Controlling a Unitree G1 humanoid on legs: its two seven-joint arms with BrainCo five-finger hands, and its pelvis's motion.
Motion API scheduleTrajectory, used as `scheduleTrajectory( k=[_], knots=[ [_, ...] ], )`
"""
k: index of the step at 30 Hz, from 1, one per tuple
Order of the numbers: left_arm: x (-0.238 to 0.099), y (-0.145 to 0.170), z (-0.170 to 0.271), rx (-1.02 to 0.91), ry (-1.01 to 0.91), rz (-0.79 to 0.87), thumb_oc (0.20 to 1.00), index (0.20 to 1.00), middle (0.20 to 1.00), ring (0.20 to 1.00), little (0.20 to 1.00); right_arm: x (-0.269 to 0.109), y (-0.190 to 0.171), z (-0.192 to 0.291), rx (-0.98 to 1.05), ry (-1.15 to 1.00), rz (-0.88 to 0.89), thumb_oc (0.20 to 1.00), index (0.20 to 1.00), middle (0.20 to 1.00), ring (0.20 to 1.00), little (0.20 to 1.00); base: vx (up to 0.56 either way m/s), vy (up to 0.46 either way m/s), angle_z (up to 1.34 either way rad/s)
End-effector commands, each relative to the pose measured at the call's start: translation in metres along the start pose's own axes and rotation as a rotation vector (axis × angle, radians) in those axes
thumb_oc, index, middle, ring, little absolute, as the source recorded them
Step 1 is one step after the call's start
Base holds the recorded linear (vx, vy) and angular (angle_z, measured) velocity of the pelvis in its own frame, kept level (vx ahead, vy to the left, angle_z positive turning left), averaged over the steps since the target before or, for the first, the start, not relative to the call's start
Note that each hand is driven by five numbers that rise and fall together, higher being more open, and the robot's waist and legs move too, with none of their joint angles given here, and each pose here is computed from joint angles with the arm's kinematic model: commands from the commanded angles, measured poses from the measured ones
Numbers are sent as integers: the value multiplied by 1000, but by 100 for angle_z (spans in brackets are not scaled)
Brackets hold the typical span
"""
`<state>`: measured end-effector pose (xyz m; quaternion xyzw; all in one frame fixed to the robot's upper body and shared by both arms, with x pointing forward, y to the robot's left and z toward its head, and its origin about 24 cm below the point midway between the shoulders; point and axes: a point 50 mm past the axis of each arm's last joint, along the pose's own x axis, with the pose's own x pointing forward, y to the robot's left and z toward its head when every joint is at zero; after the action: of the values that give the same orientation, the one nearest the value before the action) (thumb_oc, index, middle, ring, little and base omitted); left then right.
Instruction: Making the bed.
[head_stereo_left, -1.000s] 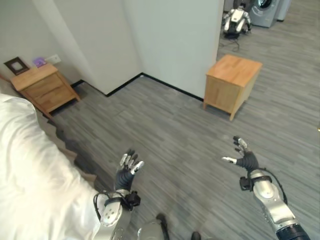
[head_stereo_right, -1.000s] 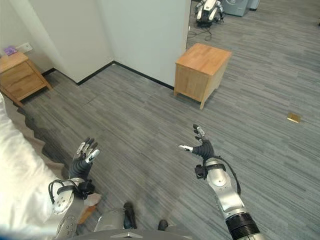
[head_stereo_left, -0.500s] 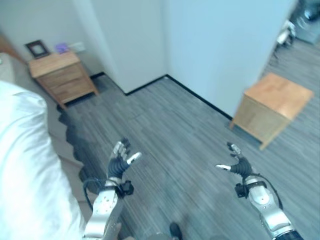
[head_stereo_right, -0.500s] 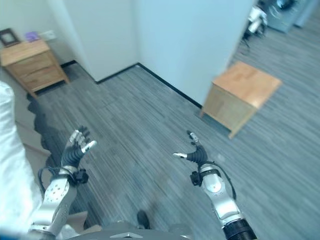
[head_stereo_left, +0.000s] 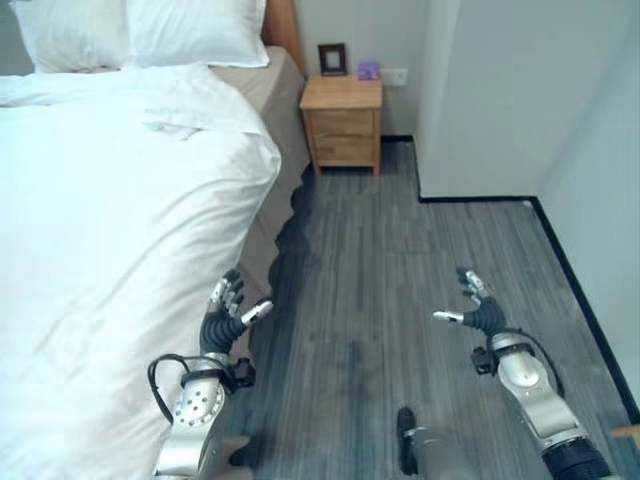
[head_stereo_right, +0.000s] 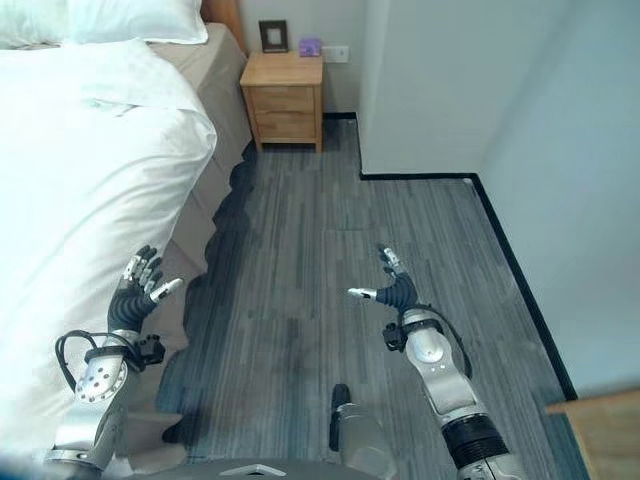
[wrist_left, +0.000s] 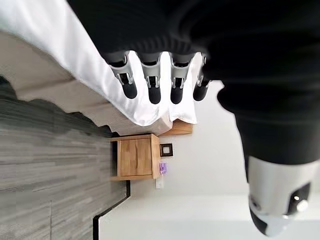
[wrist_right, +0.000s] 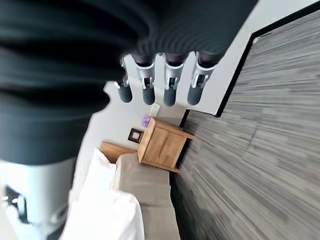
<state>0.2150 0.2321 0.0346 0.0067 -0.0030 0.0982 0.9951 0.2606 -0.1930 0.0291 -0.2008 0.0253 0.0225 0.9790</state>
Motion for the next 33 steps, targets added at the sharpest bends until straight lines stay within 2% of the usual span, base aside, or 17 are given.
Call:
scheduleTrajectory(
  k=[1, 7, 14, 22, 25, 32, 33],
  knots=[
    [10, 10, 29, -9, -160, 40, 1000, 1000, 1000, 1000, 1000, 0, 0, 15, 1, -94, -14, 1000, 1000, 1000, 1000, 1000, 354, -134, -2],
    [15, 11, 32, -72, -165, 35, 1000, 1000, 1000, 1000, 1000, 0, -22, 15, -47, -92, -74, 1000, 1000, 1000, 1000, 1000, 289, -71, 32],
    [-6, 16, 33, -43, -167, 29, 1000, 1000, 1000, 1000, 1000, -5, -37, 20, -84, -118, -96, 1000, 1000, 1000, 1000, 1000, 250, 184, 0],
    [-8, 22, 35, 45, -151, 20, 1000, 1000, 1000, 1000, 1000, -1, -30, 31, -62, -165, -103, 1000, 1000, 1000, 1000, 1000, 125, 142, -13],
    [-7, 24, 40, 38, -178, 38, 1000, 1000, 1000, 1000, 1000, 7, -23, 40, -17, -198, -103, 1000, 1000, 1000, 1000, 1000, 77, -3, -37],
    [-17, 23, 33, -16, -160, 42, 1000, 1000, 1000, 1000, 1000, 0, -22, 35, 46, -187, -115, 1000, 1000, 1000, 1000, 1000, 67, -41, -9],
    [68, 20, 33, 356, -64, -45, 1000, 1000, 1000, 1000, 1000, -24, -110, -55, -92, 286, -315, 1000, 1000, 1000, 1000, 1000, 79, -34, 17]
  ],
)
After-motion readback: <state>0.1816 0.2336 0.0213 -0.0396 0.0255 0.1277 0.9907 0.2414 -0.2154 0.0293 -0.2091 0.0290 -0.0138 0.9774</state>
